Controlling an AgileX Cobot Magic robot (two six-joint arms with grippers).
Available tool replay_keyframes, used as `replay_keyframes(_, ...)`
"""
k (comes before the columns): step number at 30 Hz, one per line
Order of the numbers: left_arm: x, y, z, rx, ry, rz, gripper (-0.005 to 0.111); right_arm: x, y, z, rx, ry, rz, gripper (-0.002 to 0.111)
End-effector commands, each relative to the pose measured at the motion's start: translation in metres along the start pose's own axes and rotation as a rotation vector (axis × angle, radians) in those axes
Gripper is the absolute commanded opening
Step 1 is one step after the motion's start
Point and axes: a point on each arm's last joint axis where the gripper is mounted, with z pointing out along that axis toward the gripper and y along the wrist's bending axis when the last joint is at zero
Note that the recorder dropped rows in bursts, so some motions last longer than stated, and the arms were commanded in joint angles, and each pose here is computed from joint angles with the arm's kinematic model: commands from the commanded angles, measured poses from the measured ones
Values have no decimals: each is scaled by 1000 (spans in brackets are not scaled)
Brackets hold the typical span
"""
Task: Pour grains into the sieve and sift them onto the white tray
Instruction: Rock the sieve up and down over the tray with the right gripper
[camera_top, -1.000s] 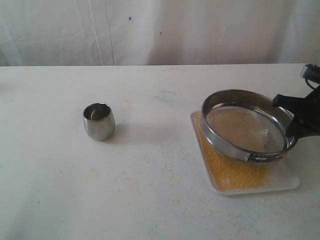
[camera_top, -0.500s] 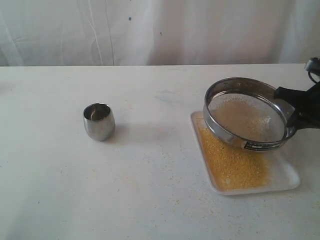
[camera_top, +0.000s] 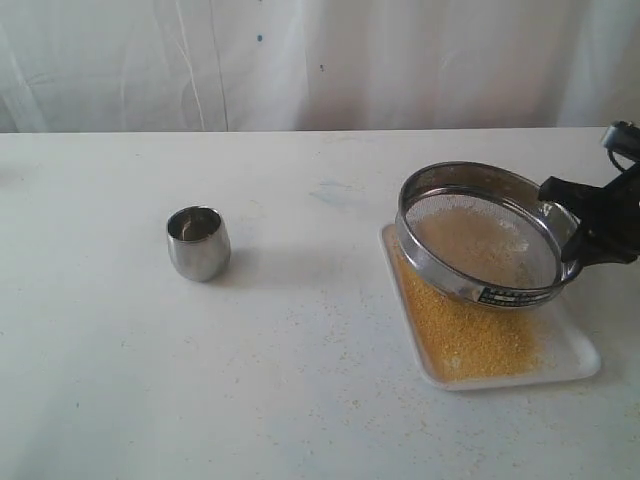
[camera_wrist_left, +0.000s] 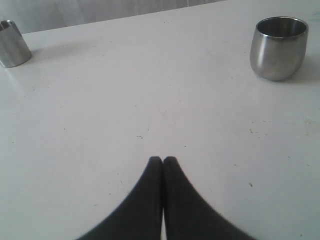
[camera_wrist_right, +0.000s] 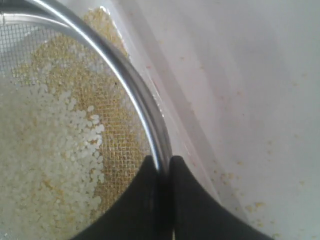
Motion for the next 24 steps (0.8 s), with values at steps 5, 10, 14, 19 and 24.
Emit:
replay_keyframes(5, 1, -1, 0, 8, 2, -7, 0, 4, 2, -4, -22, 56, 27, 0)
replay_keyframes(10, 1, -1, 0, 8, 2, -7, 0, -4, 3, -6, -24, -42, 38, 0)
replay_keyframes(14, 1, -1, 0, 8, 2, -7, 0, 13, 3, -6, -24, 151, 18, 0)
replay_keyframes(19, 1, -1, 0, 8, 2, -7, 0, -5, 2, -5, -18, -49, 34, 0)
replay_keyframes(24, 1, -1, 0, 8, 2, -7, 0, -13, 1, -6, -10, -132, 35, 0)
